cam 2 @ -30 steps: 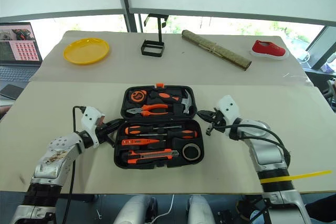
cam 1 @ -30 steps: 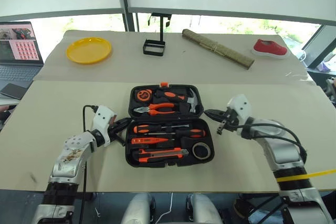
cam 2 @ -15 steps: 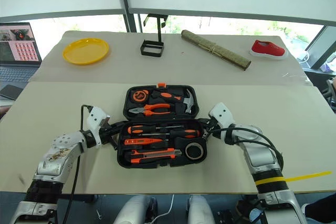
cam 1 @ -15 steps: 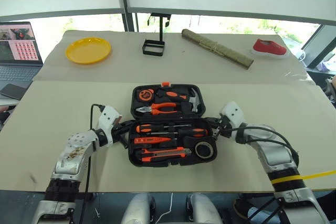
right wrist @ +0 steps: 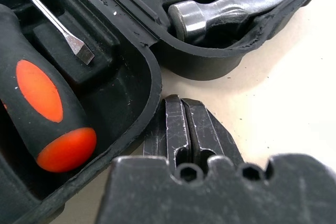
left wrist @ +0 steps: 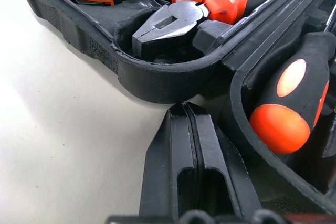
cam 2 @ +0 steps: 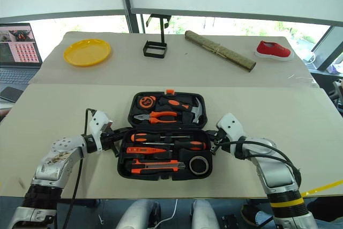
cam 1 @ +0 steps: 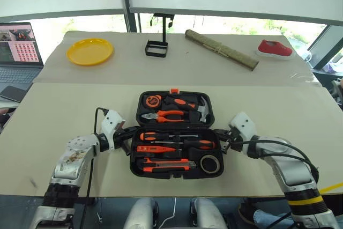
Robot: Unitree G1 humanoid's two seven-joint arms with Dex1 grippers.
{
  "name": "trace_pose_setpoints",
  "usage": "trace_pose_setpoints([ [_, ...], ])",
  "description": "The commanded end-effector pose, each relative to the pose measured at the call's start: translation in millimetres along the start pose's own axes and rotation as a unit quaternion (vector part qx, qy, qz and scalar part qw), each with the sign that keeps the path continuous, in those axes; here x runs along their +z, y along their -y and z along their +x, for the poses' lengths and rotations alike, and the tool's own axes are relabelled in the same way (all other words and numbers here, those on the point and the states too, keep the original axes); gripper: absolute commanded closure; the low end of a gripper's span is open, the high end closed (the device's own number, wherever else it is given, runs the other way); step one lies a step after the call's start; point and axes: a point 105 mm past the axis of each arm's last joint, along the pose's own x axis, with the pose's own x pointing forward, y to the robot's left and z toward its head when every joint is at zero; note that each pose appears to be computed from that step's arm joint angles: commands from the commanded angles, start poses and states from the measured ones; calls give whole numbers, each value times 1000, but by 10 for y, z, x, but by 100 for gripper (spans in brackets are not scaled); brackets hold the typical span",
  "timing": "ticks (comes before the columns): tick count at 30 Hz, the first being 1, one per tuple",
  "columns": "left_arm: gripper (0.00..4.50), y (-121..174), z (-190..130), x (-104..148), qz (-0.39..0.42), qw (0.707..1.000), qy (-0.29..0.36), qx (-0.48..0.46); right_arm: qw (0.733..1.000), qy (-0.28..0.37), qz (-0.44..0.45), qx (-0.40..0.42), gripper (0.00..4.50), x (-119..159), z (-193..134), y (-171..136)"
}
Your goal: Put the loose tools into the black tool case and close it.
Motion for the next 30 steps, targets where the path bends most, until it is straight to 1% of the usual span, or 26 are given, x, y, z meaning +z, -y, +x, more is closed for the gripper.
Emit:
trace_pose_setpoints([
  [1,372,-136,-222,97,-16,999,-15,41,1000,17,17,-7,450,148,-160,94],
  [2,340,-151,-294,111,-26,999,-23,40,1000,17,23,-3,392,173,-206,123],
  [3,288,-185,-378,133,-37,998,-32,45,1000,12,27,9,362,195,-256,134],
  [5,224,-242,-494,160,-52,996,-51,54,999,2,34,21,295,226,-319,166],
  [6,182,-273,-559,162,-60,994,-69,57,999,-4,44,30,259,256,-348,178],
  [8,110,-291,-668,214,-85,991,-94,44,996,-6,81,44,191,378,-383,224],
  [10,40,-350,-696,303,-100,988,-100,55,993,-12,112,47,125,497,-376,275],
  [11,4,-394,-692,326,-106,986,-106,69,991,-33,123,41,89,501,-364,309],
  [12,0,-448,-648,376,-121,984,-103,86,985,-64,155,42,65,516,-327,346],
  [13,0,-486,-600,421,-137,980,-101,100,979,-78,183,44,20,555,-293,379],
  [14,0,-494,-530,484,-164,976,-92,105,974,-89,204,41,3,602,-245,422],
  [16,0,-482,-416,577,-198,971,-83,108,967,-106,231,21,3,650,-157,513],
  [17,0,-472,-372,597,-209,967,-89,112,965,-114,235,11,3,666,-115,552],
  [21,0,-377,-201,650,-211,966,-106,107,963,-148,224,-10,3,634,30,614],
  [26,0,-356,-112,577,-213,962,-126,119,960,-176,216,-19,3,542,136,641],
  [30,0,-290,-76,471,-228,958,-134,113,955,-179,237,-12,3,527,198,602],
])
